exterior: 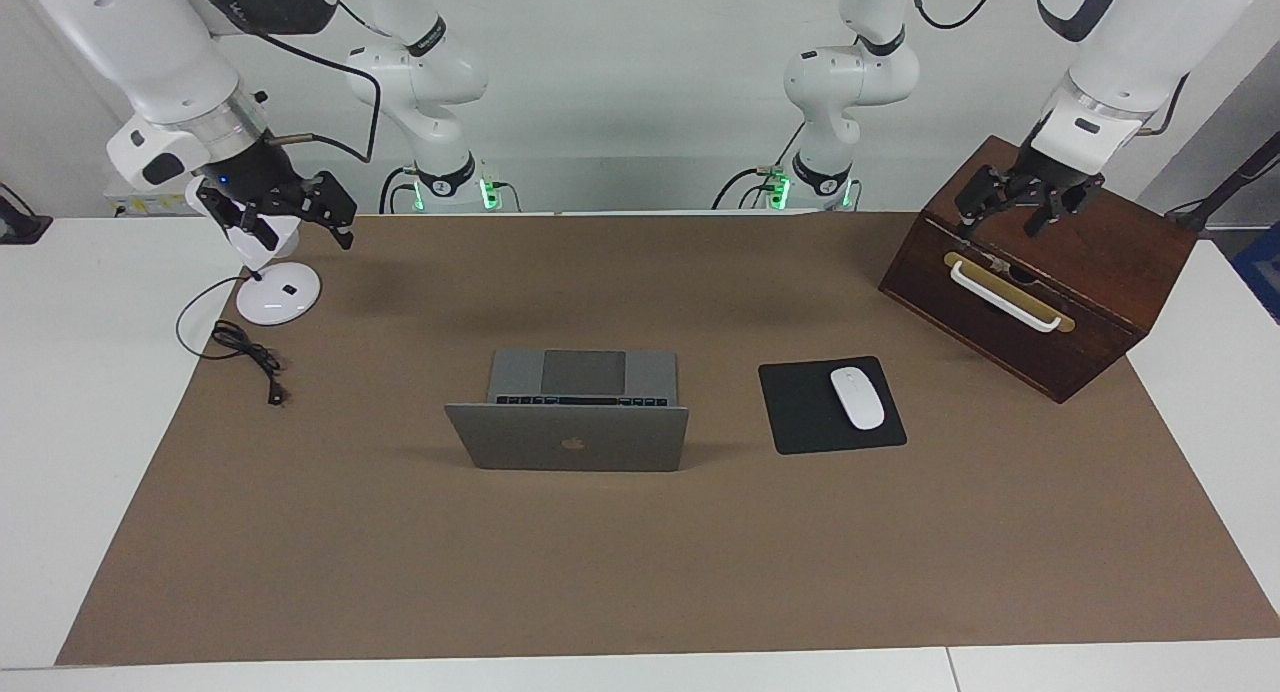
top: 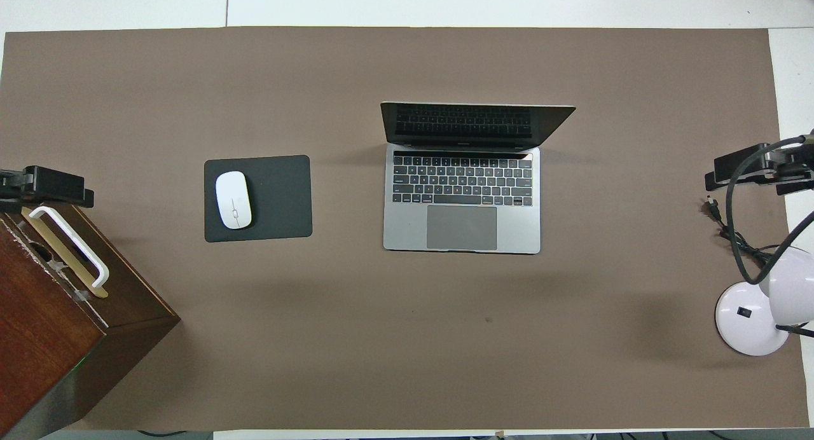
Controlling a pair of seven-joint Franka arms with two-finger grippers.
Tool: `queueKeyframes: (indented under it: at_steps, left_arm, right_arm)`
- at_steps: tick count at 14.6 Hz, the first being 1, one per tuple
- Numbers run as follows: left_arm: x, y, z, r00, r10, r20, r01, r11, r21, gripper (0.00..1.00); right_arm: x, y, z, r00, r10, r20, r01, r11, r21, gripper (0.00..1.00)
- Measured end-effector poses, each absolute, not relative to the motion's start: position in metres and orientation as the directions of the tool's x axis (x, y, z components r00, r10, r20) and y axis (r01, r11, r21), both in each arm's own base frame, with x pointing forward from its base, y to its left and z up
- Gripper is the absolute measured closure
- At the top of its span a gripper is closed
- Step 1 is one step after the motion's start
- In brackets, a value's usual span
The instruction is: Close laptop with both arms
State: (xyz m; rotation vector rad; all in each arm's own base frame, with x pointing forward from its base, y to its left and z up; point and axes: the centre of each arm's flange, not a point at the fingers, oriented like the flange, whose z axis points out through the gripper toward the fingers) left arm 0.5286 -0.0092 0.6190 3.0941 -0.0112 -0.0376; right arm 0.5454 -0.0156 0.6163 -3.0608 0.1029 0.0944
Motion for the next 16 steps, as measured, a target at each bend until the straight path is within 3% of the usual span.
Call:
queueKeyframes:
  at_steps: [12,14,16]
  left_arm:
    - [0.529,-0.005,0.619,1.0,0.0,-0.024,0.001,-0.999,0.048,0.0]
    - [0.529,-0.005,0.619,1.0,0.0,-0.024,0.001,-0.999,0.048,0.0]
    - [0.529,-0.004,0.619,1.0,0.001,-0.024,0.002,-0.999,0.048,0.0]
  right_arm:
    - [0.549,0.006,0.622,1.0,-0.024,-0.018,-0.025,-0.998,-0.053,0.0]
    - [0.551,0.019,0.623,1.0,-0.004,0.006,-0.004,-0.998,-0.061,0.18]
    - [0.553,0.029,0.624,1.0,0.006,0.026,0.008,-0.997,-0.076,0.2]
